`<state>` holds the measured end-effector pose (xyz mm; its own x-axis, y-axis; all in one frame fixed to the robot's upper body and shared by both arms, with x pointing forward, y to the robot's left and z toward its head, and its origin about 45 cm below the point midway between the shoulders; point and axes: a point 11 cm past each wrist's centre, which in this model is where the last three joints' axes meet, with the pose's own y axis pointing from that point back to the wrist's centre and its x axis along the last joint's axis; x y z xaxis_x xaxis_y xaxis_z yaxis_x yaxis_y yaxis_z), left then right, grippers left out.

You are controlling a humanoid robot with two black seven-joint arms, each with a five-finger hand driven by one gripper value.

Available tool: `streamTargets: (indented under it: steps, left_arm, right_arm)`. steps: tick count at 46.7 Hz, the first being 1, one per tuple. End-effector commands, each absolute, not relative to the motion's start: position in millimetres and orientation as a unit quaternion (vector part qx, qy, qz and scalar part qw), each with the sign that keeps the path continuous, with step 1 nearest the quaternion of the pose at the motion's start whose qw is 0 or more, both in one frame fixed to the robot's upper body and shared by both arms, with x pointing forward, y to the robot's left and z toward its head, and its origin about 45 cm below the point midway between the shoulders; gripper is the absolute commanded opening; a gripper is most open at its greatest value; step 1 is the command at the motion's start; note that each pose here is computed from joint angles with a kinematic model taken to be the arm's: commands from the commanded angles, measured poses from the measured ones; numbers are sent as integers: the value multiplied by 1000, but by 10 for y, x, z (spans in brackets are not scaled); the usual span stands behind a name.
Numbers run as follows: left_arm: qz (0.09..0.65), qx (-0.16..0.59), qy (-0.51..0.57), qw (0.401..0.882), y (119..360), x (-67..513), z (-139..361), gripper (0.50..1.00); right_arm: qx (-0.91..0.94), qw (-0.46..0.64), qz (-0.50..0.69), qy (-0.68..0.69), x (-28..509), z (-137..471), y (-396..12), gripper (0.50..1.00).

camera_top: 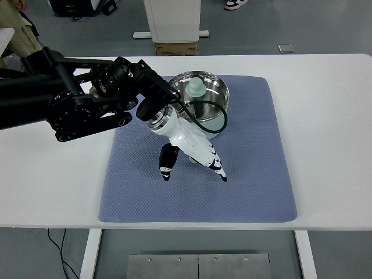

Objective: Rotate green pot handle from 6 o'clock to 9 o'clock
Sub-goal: 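Swing the handle with the left hand toward the left arm's side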

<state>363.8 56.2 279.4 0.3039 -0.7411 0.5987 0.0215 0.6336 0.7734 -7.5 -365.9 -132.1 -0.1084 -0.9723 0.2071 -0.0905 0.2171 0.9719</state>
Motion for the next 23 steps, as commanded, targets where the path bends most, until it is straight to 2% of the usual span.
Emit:
streamTargets:
  steps: [1, 23]
  left_arm:
    - [-263, 343, -530, 729, 572, 3641, 2794, 1000]
    - [-276, 372, -540, 703, 692, 3702, 2828, 1000]
  right_arm:
    - [443, 499, -442, -599, -74, -1321, -3659, 1000]
    - [443, 499, -442, -599, -74, -1321, -3659, 1000]
